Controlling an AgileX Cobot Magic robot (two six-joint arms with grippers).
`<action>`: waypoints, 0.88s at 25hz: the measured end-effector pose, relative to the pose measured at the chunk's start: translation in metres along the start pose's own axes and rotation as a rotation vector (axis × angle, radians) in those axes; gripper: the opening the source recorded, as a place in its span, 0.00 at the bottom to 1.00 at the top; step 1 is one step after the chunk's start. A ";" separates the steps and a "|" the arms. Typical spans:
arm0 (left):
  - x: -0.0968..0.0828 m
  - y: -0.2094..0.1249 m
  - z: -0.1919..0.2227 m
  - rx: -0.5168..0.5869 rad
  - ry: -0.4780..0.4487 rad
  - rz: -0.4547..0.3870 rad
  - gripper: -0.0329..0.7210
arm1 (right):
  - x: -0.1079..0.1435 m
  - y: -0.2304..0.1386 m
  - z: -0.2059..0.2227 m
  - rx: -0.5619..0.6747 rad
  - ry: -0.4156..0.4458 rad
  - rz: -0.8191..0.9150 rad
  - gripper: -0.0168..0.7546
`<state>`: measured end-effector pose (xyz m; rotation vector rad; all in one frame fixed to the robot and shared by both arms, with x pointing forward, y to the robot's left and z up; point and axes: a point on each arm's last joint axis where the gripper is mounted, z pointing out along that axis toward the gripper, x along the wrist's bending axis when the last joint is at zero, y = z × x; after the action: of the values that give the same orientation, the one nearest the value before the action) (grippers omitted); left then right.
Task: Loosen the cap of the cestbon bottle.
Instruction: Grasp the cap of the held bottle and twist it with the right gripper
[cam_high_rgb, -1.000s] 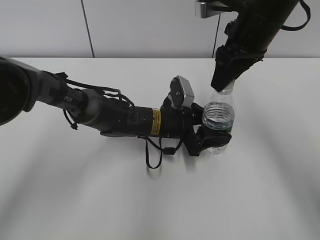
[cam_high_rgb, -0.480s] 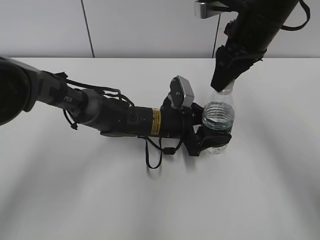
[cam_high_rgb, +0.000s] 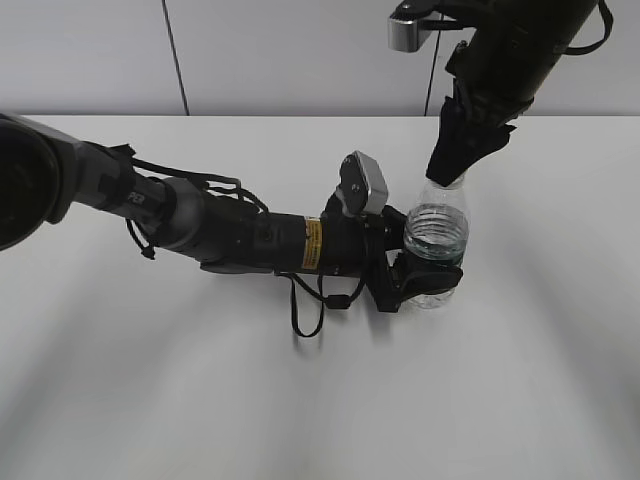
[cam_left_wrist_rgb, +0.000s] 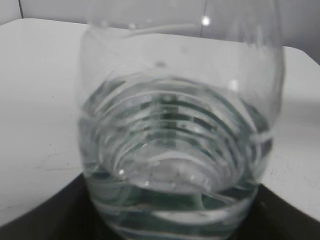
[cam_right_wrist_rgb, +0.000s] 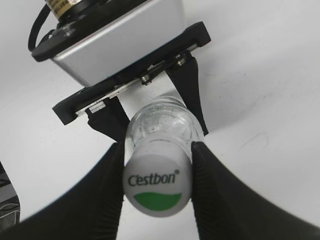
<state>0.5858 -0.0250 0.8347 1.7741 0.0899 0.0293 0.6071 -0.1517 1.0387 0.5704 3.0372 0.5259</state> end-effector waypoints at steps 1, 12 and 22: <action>0.000 0.000 0.000 0.000 0.000 0.000 0.71 | 0.000 0.000 0.000 0.000 0.000 -0.009 0.42; 0.000 0.000 0.000 0.000 0.000 0.000 0.71 | 0.001 0.000 -0.002 -0.002 -0.003 -0.023 0.42; 0.000 0.000 0.000 -0.001 0.000 0.000 0.71 | 0.006 0.003 -0.015 -0.048 -0.022 -0.015 0.41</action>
<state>0.5858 -0.0250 0.8348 1.7734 0.0895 0.0289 0.6014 -0.1515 1.0537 0.5478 2.9972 0.5861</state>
